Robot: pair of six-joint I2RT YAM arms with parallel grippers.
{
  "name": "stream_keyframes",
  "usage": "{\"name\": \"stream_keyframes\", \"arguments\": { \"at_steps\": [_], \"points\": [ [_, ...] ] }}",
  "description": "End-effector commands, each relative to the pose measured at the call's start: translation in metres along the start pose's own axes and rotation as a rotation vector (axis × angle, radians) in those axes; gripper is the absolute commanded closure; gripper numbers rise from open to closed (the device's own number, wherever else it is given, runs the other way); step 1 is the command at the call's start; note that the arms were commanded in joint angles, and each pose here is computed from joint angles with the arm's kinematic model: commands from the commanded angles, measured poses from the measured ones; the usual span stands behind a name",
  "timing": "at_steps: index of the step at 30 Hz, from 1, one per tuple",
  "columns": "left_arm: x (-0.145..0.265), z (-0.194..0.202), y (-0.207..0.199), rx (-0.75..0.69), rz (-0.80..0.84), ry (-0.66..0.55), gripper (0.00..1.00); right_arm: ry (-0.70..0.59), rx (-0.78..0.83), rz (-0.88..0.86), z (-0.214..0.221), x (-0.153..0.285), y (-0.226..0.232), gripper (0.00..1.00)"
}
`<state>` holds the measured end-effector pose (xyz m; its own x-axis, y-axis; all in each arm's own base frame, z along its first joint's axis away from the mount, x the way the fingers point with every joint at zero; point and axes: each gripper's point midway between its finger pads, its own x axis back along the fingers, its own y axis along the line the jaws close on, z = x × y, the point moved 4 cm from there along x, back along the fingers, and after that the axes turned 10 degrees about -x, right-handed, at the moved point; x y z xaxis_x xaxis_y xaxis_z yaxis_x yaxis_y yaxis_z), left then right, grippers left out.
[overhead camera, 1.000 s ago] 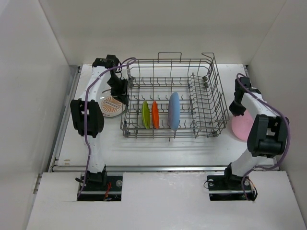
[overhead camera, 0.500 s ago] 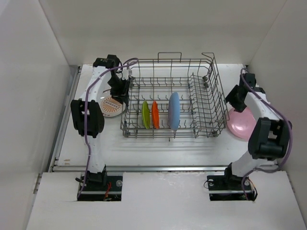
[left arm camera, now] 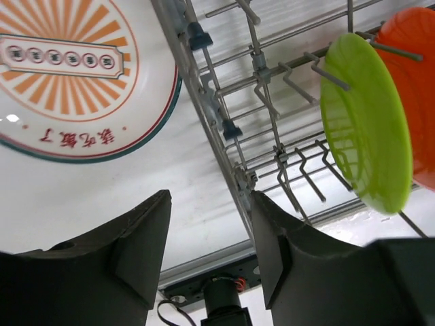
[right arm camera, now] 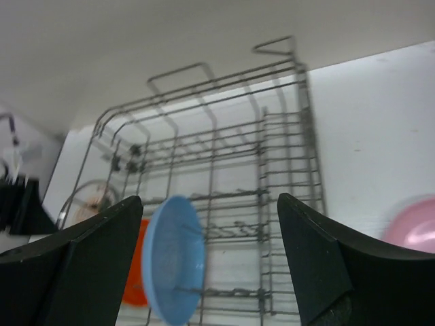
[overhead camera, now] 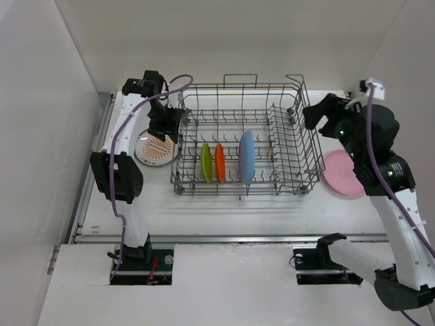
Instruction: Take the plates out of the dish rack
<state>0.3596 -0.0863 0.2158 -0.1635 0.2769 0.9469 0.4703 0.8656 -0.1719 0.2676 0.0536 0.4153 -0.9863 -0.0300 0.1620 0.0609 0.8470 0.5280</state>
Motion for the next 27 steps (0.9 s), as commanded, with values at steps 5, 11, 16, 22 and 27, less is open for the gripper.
{"name": "stream_keyframes", "arguments": {
  "at_steps": [5, 11, 16, 22, 27],
  "points": [
    [0.065, 0.023, -0.016, -0.067, -0.089, -0.121, 0.40, 0.540, 0.182, -0.422, 0.123, -0.013, 0.069, 0.15],
    [0.088, 0.044, -0.025, -0.080, -0.114, -0.138, 0.27, 0.676, 0.203, -0.532, 0.169, -0.036, 0.098, 0.16],
    [0.092, 0.068, -0.024, -0.080, -0.169, -0.101, 0.25, 0.761, 0.202, -0.468, 0.206, -0.061, 0.091, 0.31],
    [0.089, 0.095, -0.026, -0.083, -0.210, -0.118, 0.15, 0.681, 0.181, -0.455, 0.192, -0.060, 0.097, 0.94],
    [0.089, 0.108, -0.025, -0.079, -0.238, -0.101, 0.15, 0.635, 0.169, -0.467, 0.170, -0.060, 0.112, 1.00]
  ]
}}
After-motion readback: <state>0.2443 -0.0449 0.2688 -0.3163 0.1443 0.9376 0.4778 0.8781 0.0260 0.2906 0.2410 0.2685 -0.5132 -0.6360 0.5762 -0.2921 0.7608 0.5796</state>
